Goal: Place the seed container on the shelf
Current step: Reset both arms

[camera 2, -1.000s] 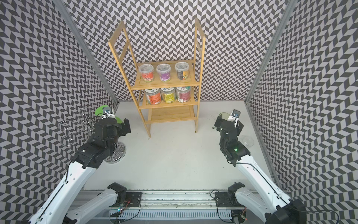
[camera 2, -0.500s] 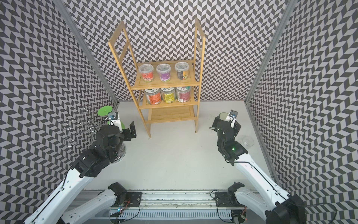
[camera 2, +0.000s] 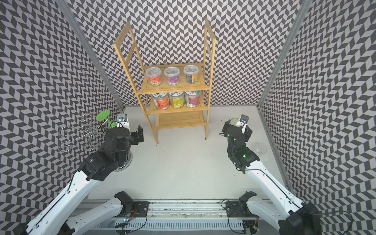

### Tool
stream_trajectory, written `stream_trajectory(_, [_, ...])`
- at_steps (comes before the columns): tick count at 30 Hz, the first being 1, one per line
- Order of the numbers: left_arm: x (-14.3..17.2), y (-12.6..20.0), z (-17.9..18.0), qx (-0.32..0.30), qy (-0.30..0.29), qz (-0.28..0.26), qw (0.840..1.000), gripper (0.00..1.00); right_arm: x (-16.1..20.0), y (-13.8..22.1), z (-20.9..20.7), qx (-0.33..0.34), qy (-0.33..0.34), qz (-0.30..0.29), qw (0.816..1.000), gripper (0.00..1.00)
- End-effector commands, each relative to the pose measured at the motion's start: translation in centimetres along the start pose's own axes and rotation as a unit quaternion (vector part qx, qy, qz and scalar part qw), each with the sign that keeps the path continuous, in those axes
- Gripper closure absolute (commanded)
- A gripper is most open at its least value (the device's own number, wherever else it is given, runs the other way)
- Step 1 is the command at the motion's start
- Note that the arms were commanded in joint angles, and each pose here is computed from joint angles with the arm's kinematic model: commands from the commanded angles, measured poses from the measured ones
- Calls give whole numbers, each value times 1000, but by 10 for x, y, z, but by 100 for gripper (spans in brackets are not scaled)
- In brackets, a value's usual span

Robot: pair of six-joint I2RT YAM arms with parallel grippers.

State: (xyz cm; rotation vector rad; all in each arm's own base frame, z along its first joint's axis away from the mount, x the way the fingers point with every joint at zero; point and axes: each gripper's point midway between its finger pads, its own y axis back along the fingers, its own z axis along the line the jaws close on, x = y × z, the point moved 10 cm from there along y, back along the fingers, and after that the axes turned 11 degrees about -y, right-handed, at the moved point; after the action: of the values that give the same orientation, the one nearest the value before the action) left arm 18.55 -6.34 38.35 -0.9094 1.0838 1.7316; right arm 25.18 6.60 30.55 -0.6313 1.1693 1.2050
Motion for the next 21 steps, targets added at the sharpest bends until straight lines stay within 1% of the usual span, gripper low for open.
stream_trajectory(1, [-10, 8, 14, -25, 4, 7, 1000, 0, -12, 5, 3, -18, -16, -31, 999, 5])
stream_trajectory(3, [-16, 10, 16, -21, 11, 19, 1000, 0, -10, 7, 2, -23, -17, -30, 999, 5])
stream_trajectory(5, [-20, 11, 16, -4, 20, 22, 1000, 0, -9, 9, -1, -28, -20, -31, 999, 5])
stream_trajectory(10, [-15, 9, 1, 75, 36, 28, 996, 0, -1, 14, -10, -32, -28, -35, 998, 5])
stream_trajectory(12, [-8, 8, -9, 114, 45, 24, 992, 1, 1, 17, -15, -34, -29, -37, 998, 5])
stream_trajectory(16, [11, 4, -29, 172, 63, 25, 983, 0, 9, 23, -25, -36, -27, -37, 998, 4])
stream_trajectory(19, [28, 0, -49, 190, 54, 36, 980, 1, 16, 27, -34, -37, -29, -40, 998, 4])
stream_trajectory(21, [39, -2, -63, 191, 44, 46, 980, 0, 19, 30, -38, -38, -30, -42, 998, 5])
